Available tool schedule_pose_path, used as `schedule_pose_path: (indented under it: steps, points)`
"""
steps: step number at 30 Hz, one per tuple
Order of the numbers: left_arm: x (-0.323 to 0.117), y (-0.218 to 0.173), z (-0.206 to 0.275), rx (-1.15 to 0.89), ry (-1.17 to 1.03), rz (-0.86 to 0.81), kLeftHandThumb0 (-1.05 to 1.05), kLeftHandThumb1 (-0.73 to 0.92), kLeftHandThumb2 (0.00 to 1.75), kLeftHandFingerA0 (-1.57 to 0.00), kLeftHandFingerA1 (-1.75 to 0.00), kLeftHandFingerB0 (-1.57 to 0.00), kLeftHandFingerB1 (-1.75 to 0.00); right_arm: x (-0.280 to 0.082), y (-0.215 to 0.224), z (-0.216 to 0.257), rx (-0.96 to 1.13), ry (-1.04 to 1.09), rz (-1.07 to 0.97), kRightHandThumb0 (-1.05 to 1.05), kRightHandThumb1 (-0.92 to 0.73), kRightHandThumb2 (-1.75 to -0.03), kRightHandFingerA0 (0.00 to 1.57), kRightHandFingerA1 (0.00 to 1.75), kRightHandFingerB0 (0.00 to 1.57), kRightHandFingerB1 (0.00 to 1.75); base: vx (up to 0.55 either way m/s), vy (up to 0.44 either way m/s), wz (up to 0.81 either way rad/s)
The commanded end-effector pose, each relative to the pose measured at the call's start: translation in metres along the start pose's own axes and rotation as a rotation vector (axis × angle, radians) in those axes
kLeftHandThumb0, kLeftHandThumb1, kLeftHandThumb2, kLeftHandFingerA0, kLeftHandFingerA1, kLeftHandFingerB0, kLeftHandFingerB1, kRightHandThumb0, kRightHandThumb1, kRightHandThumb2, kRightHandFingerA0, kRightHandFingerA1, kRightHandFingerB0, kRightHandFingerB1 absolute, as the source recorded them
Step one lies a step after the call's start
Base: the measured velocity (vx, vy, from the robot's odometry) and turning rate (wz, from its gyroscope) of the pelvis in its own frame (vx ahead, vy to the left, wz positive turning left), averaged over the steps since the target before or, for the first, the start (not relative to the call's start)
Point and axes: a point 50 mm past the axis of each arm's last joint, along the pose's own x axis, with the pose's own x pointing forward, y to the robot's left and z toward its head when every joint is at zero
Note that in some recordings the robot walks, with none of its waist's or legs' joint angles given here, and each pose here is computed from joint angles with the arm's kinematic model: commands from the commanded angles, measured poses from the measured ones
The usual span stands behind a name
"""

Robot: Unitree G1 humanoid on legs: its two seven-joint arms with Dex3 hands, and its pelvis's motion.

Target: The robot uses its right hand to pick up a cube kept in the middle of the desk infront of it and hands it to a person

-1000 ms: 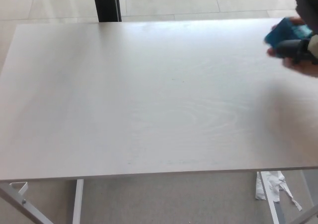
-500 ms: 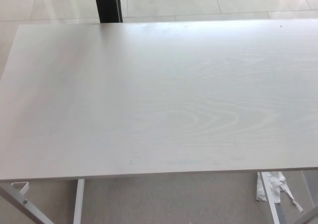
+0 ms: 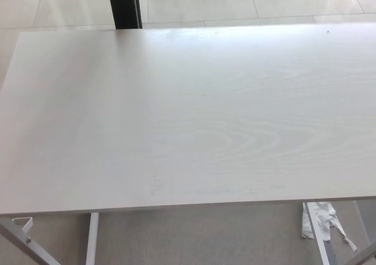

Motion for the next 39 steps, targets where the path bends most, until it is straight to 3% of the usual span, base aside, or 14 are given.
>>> schedule_pose_path:
  steps: [1, 2, 3, 6, 8, 11, 12, 13, 14, 17, 18, 19, 25, 39]
  points:
    - [-0.002, 0.012, 0.006, 0.000, -0.029, 0.026, -0.61, 0.65, 0.60, -0.58, -0.54, -0.54, -0.43, -0.066, 0.014, -0.143, 0.964, 0.706, -0.778, -0.47, -0.72, -0.65, 0.69, 1.44, 0.59, 0.88, 0.00, 0.000, 0.00]
    - [-0.002, 0.013, 0.006, 0.005, -0.025, 0.028, -0.60, 0.66, 0.60, -0.58, -0.54, -0.57, -0.44, -0.063, 0.023, -0.142, 1.014, 0.778, -0.811, -0.48, -0.77, -0.65, 0.62, 1.35, 0.54, 0.97, 0.00, 0.000, 0.00]
    - [-0.002, 0.013, 0.006, 0.022, -0.022, 0.032, -0.59, 0.67, 0.60, -0.58, -0.52, -0.54, -0.43, -0.063, 0.029, -0.142, 1.034, 0.807, -0.792, -0.48, -0.66, -1.06, 0.64, 1.03, 0.52, 0.82, 0.00, 0.000, 0.00]
    - [-0.002, 0.009, 0.003, -0.009, -0.023, 0.021, -0.60, 0.65, 0.59, -0.61, -0.54, -0.57, -0.44, -0.067, 0.052, -0.139, 1.033, 0.860, -0.726, -0.54, -0.79, -0.68, 0.75, 1.64, 0.45, 0.88, 0.00, 0.000, 0.00]
    - [-0.002, 0.010, 0.003, 0.014, -0.011, 0.029, -0.59, 0.66, 0.60, -0.62, -0.53, -0.58, -0.43, -0.076, 0.075, -0.137, 0.923, 0.894, -0.574, -0.54, -0.78, -0.63, 0.59, 1.26, 0.56, 0.73, 0.00, 0.000, 0.00]
    - [-0.001, 0.011, 0.006, 0.032, -0.017, 0.030, -0.59, 0.66, 0.60, -0.61, -0.51, -0.57, -0.43, -0.084, 0.092, -0.133, 0.925, 0.882, -0.520, -0.53, -0.73, -0.62, 0.66, 1.22, 0.64, 0.76, 0.00, 0.000, 0.00]
    - [-0.001, 0.011, 0.007, 0.029, -0.019, 0.028, -0.58, 0.66, 0.60, -0.60, -0.51, -0.55, -0.43, -0.084, 0.097, -0.135, 0.910, 0.921, -0.440, -0.55, -0.72, -0.61, 0.61, 1.11, 0.65, 0.97, 0.00, 0.000, 0.00]
    - [-0.001, 0.010, 0.007, 0.025, -0.017, 0.030, -0.59, 0.66, 0.60, -0.61, -0.52, -0.56, -0.43, -0.084, 0.100, -0.136, 0.913, 0.946, -0.396, -0.48, -0.57, -1.01, 0.67, 0.92, 0.71, 0.90, 0.00, 0.000, 0.00]
    - [-0.001, 0.010, 0.007, 0.023, -0.017, 0.030, -0.58, 0.66, 0.60, -0.62, -0.55, -0.58, -0.44, -0.087, 0.106, -0.138, 0.865, 0.974, -0.293, -0.47, -0.66, -0.60, 0.77, 1.02, 0.73, 0.69, 0.00, 0.000, 0.00]
    - [-0.001, 0.011, 0.006, 0.018, -0.013, 0.034, -0.57, 0.66, 0.60, -0.61, -0.55, -0.59, -0.44, -0.093, 0.117, -0.141, 0.788, 0.983, -0.035, -0.47, -0.51, -0.90, 0.80, 0.85, 0.67, 0.72, 0.00, 0.000, 0.00]
    - [-0.001, 0.011, 0.005, 0.018, -0.014, 0.032, -0.57, 0.66, 0.60, -0.61, -0.54, -0.60, -0.44, -0.094, 0.118, -0.141, 0.797, 0.987, -0.005, -0.41, -0.47, -0.88, 0.80, 0.85, 0.65, 0.71, 0.00, 0.000, 0.00]
    - [-0.001, 0.012, 0.006, 0.021, -0.018, 0.025, -0.55, 0.67, 0.60, -0.62, -0.55, -0.59, -0.44, -0.095, 0.121, -0.141, 0.765, 0.980, 0.105, -0.42, -0.51, -0.56, 0.68, 0.66, 0.65, 0.53, 0.00, 0.000, 0.00]
    - [0.000, 0.009, 0.008, 0.051, -0.016, 0.022, -0.51, 0.68, 0.61, -0.63, -0.54, -0.60, -0.44, -0.087, 0.123, -0.133, 0.311, 0.774, 0.494, -0.41, -0.63, -0.57, 0.76, 0.56, 0.60, 0.44, 0.00, 0.000, 0.00]
    - [-0.001, 0.010, 0.006, 0.049, -0.015, 0.001, -0.54, 0.69, 0.61, -0.62, -0.53, -0.58, -0.41, -0.085, 0.123, -0.131, 0.321, 0.702, 0.551, -0.44, -0.61, -0.57, 0.73, 0.54, 0.59, 0.43, 0.00, 0.000, 0.00]
